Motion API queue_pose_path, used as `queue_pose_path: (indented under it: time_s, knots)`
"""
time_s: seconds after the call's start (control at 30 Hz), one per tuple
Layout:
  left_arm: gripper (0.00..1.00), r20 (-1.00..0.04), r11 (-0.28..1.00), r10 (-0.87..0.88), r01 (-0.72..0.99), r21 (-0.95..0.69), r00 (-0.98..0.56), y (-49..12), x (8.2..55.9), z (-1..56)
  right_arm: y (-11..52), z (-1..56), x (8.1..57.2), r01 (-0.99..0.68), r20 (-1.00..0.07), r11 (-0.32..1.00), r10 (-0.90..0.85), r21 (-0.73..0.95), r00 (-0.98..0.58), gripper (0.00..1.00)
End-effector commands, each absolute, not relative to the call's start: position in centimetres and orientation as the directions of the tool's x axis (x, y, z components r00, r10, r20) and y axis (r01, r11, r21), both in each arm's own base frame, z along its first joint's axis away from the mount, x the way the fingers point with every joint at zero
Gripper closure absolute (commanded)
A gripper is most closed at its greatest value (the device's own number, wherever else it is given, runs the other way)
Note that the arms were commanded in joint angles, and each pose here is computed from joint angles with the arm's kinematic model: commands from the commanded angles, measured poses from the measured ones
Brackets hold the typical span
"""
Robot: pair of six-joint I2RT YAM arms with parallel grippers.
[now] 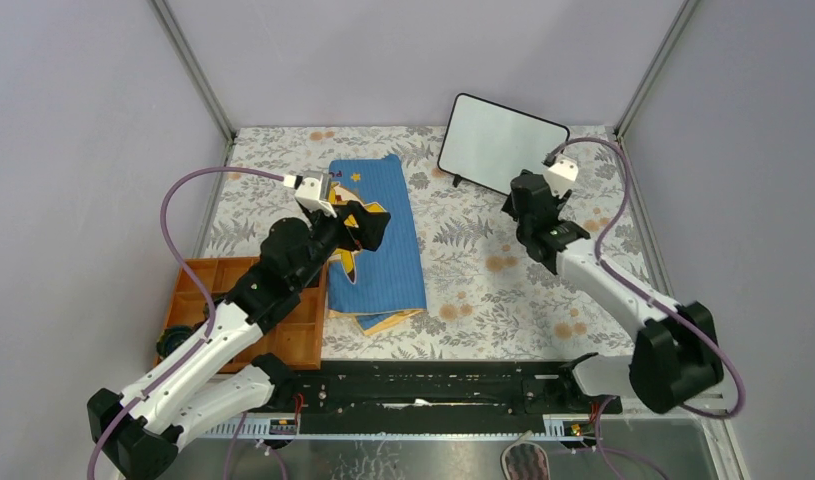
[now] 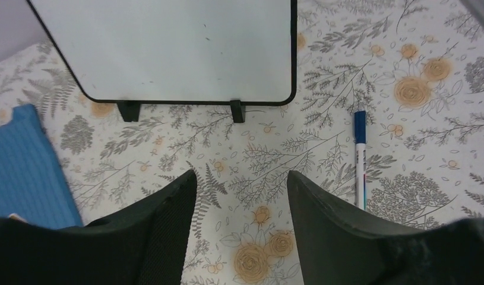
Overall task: Write a sentence on the whiteboard
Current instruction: Move the whiteboard stand to the center of the board.
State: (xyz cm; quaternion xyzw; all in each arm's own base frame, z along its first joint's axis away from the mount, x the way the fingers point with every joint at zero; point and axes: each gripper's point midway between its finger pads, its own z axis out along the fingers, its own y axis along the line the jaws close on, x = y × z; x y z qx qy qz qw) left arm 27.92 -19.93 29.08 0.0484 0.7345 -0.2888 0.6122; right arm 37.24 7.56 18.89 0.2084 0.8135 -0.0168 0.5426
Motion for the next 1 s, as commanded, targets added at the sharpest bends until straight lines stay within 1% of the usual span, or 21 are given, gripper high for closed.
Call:
queue_pose_path:
  time_s: [0.0,0.2,0.4,0.67,0.97]
  knots:
    - [0.01,-0.926,0.814,-0.317,0.443,-0.377,-0.206,-20.1,27.9,30.5,7.6,17.6,40.0,0.427,-0.888,0.869,0.381,0.249,-0.258,0.37]
    - [0.01,-0.922,0.81,-0.318,0.444,-0.385,-0.219,-20.4,27.9,30.4,7.8,14.3,42.5,0.463,-0.877,0.863,0.369,0.201,-0.309,0.35]
    - [0.01,-0.922,0.812,-0.315,0.439,-0.385,-0.225,-20.4,28.0,30.2,8.3,12.3,44.9,0.48,-0.874,0.866,0.337,0.141,-0.351,0.33]
    - [0.01,-0.922,0.82,-0.311,0.425,-0.384,-0.232,-20.4,28.3,29.7,7.6,9.5,46.8,0.493,-0.859,0.867,0.306,0.073,-0.411,0.42]
    - [0.01,-0.921,0.819,-0.304,0.426,-0.384,-0.246,-20.8,28.5,29.4,7.3,8.0,48.0,0.484,-0.845,0.875,0.284,0.036,-0.452,0.45]
